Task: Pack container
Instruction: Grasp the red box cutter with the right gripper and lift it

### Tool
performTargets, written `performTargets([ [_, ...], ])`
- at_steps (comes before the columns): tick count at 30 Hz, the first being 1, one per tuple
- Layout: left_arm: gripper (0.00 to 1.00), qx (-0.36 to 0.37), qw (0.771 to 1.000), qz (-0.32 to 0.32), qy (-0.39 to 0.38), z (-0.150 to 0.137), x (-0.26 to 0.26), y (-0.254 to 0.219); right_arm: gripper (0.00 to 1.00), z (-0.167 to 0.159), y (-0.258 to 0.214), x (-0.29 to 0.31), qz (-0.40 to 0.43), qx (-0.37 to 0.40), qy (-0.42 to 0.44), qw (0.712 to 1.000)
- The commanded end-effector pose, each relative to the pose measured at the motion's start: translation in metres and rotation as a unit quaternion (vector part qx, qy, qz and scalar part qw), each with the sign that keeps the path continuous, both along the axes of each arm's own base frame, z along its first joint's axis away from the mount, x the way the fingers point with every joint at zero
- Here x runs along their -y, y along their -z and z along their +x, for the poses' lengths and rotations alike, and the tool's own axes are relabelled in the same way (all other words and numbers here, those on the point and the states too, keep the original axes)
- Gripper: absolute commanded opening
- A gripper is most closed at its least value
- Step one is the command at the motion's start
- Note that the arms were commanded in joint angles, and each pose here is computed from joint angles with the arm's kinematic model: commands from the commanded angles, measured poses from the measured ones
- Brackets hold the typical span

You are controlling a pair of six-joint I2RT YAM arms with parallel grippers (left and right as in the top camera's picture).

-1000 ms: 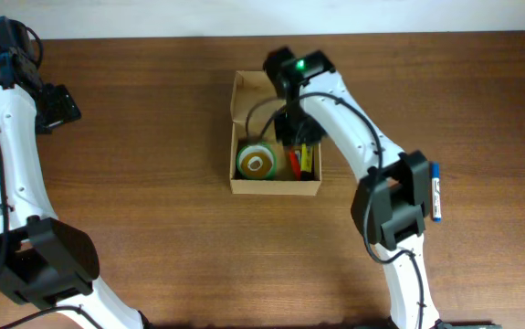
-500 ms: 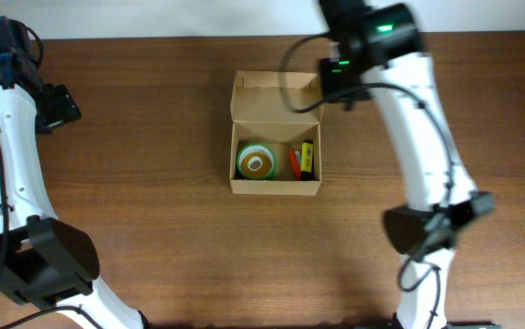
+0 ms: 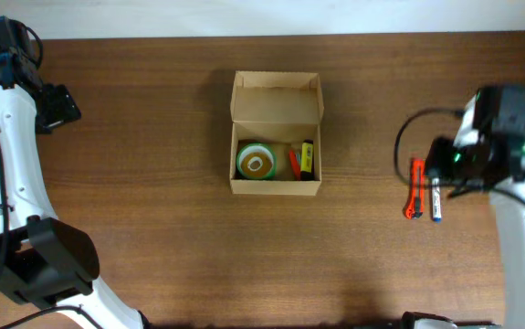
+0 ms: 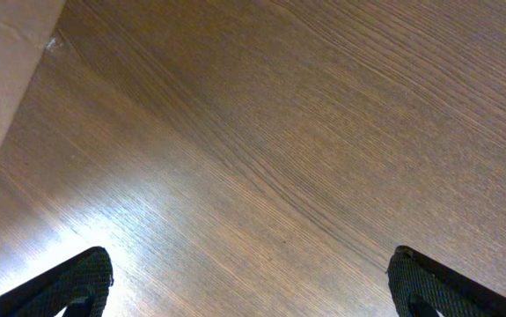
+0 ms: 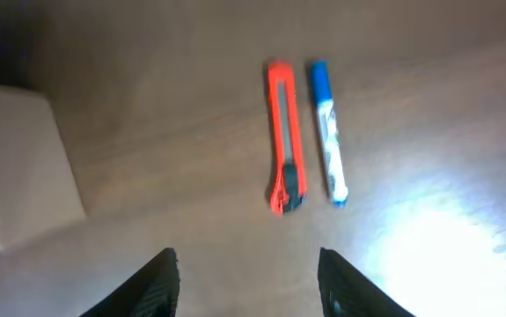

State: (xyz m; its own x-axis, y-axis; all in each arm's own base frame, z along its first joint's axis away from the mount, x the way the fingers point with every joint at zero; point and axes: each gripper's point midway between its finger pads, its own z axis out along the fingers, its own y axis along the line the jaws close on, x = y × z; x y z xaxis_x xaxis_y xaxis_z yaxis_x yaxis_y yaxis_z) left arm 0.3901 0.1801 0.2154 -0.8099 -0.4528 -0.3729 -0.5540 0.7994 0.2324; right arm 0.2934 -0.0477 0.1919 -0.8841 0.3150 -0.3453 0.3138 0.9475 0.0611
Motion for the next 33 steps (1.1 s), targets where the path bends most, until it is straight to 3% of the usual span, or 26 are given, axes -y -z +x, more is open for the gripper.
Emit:
performTargets([
  [1, 1.0, 0.009, 1.0, 0.004, 0.005, -0.005, -0.001, -0.01, 0.52, -0.014, 0.056, -0.006, 0.015, -0.065, -0.022, 0.998],
  [13, 1.0, 0.009, 1.0, 0.004, 0.005, -0.005, -0.001, -0.01, 0.55, 0.005, 0.123, 0.004, 0.009, -0.139, -0.029, 0.99],
  [20, 0.99, 0.01, 1.0, 0.004, 0.005, -0.005, -0.001, -0.011, 0.62, 0.01, 0.158, 0.011, 0.015, -0.173, -0.031, 0.984],
  [33, 1.0, 0.009, 1.0, 0.004, 0.005, -0.005, -0.001, -0.01, 0.63, 0.008, 0.164, 0.043, 0.052, -0.159, 0.019, 0.986],
])
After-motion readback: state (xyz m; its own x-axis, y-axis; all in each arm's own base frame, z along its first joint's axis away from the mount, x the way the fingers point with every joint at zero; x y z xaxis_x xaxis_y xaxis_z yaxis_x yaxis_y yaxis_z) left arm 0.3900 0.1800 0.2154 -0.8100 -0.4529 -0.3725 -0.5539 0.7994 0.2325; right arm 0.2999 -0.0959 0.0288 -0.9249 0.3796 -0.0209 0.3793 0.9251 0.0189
